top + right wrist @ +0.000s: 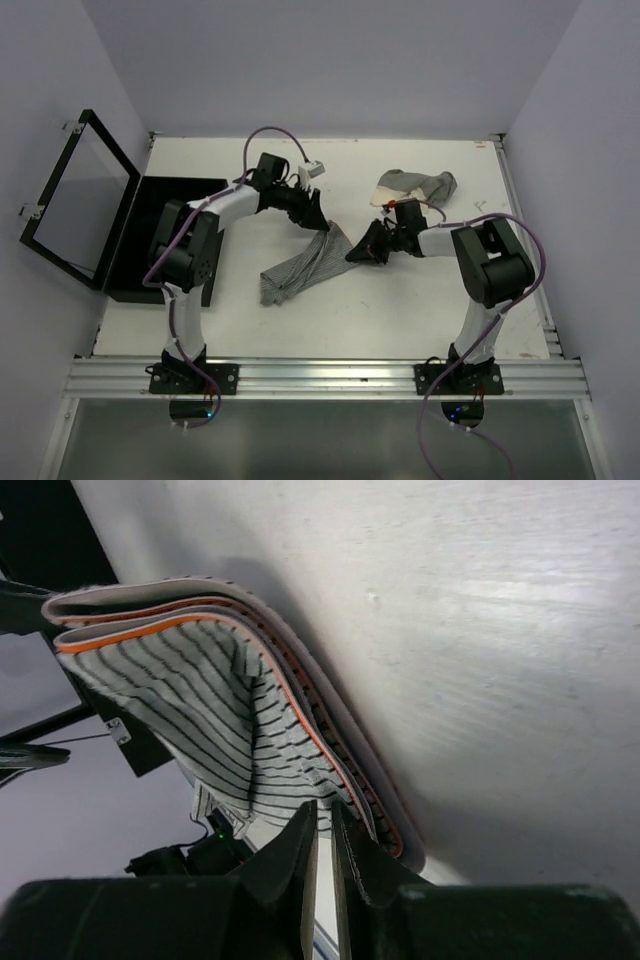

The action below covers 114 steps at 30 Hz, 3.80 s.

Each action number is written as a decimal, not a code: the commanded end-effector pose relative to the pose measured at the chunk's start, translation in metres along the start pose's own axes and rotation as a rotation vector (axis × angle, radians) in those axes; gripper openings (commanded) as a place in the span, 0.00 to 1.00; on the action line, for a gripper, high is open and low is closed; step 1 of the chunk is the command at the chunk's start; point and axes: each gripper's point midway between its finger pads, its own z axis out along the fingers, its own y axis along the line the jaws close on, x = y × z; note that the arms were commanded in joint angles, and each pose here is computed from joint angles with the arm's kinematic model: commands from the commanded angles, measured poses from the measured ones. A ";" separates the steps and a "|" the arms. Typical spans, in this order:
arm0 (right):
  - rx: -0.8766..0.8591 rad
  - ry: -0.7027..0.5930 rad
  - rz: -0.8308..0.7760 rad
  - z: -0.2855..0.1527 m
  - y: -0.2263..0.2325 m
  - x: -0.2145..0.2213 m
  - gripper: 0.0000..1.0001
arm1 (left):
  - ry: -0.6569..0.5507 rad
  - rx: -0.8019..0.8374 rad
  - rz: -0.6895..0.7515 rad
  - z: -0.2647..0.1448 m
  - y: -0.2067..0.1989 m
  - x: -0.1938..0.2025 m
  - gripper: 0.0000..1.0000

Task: Roll the underwear
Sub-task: Fold the underwear

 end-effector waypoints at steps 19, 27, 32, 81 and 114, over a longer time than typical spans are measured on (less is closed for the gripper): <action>0.005 -0.054 -0.012 0.010 -0.006 -0.020 0.14 | 0.016 -0.144 0.110 0.018 0.007 -0.012 0.46; -0.003 -0.053 -0.003 0.011 -0.006 -0.021 0.14 | 0.033 -0.184 0.140 0.025 0.003 -0.010 0.39; -0.003 -0.055 0.006 0.011 -0.008 -0.021 0.14 | 0.057 -0.217 0.155 0.025 0.004 -0.005 0.06; 0.021 -0.076 0.005 0.001 -0.031 -0.033 0.09 | 0.164 -0.145 0.154 0.057 -0.031 0.033 0.03; -0.002 -0.078 0.011 -0.001 -0.027 -0.031 0.09 | 0.186 -0.095 0.122 0.091 -0.033 0.047 0.10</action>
